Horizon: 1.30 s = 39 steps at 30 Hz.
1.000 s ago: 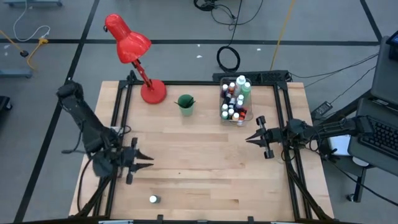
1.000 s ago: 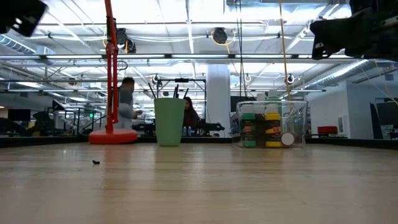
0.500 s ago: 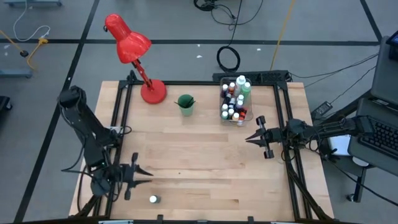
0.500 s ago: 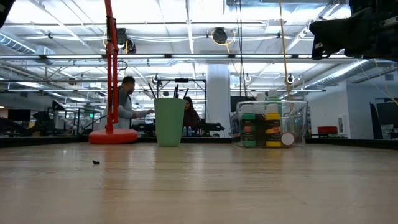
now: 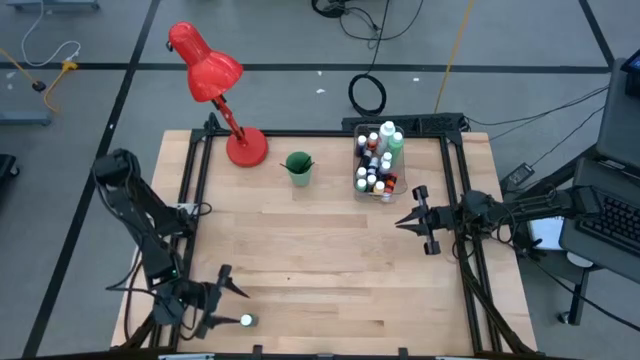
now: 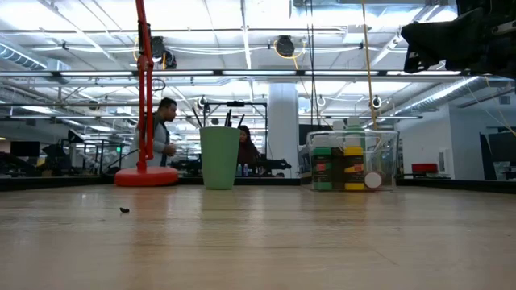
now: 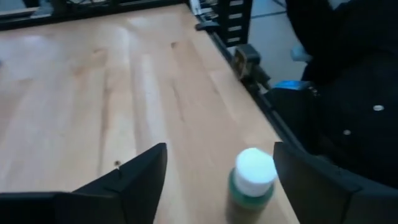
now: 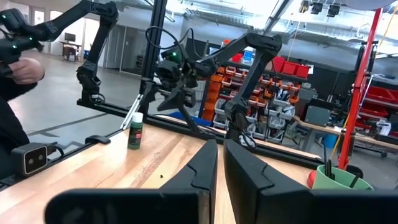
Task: Pick & Place Paint Supplies
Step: Put the dark green paint bottle into the transparent bin
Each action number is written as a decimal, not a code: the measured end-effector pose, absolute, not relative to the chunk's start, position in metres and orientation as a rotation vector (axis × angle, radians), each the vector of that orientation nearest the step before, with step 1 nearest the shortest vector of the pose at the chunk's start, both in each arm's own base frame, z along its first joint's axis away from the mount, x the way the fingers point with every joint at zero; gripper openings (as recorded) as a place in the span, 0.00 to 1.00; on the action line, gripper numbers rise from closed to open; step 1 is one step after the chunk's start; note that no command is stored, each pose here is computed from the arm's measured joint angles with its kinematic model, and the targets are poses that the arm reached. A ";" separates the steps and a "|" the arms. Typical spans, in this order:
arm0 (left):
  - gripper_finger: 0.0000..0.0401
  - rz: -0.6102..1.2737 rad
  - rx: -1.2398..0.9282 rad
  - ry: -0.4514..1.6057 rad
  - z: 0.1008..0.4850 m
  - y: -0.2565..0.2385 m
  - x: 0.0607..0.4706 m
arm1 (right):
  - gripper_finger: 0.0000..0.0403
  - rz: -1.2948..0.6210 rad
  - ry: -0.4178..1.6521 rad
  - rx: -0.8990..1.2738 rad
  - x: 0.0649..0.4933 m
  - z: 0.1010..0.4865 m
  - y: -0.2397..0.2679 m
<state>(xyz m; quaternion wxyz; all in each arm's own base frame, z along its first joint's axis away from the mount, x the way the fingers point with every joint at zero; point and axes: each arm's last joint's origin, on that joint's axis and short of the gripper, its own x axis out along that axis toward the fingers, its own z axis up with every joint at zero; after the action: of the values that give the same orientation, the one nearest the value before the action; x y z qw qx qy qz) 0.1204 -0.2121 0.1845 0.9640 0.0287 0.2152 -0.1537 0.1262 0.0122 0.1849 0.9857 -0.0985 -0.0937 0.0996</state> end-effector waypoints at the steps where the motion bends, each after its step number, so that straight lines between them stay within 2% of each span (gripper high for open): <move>1: 0.75 -0.321 0.052 0.434 0.184 -0.214 0.121 | 0.06 0.200 -0.189 -0.205 0.126 0.185 0.012; 7: 0.78 -0.333 0.016 0.453 0.173 -0.221 0.126 | 0.06 0.196 -0.212 -0.219 0.126 0.187 0.012; 23: 0.75 -0.356 -0.056 0.568 0.149 -0.215 0.160 | 0.06 0.189 -0.236 -0.264 0.125 0.189 0.012; 28: 0.61 -0.414 -0.080 0.604 0.149 -0.214 0.163 | 0.06 0.190 -0.234 -0.259 0.125 0.189 0.012; 35: 0.24 -0.461 -0.048 0.601 0.151 -0.214 0.165 | 0.06 0.191 -0.232 -0.256 0.125 0.188 0.012; 39: 0.25 -0.489 0.041 0.558 0.154 -0.210 0.171 | 0.06 0.191 -0.232 -0.256 0.125 0.188 0.012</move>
<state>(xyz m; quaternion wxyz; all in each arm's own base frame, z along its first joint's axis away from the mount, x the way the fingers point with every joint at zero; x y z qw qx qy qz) 0.1711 -0.2099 0.1535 0.9317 0.0199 0.2727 -0.2391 0.1255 0.0122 0.1885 0.9806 -0.1273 -0.1151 0.0948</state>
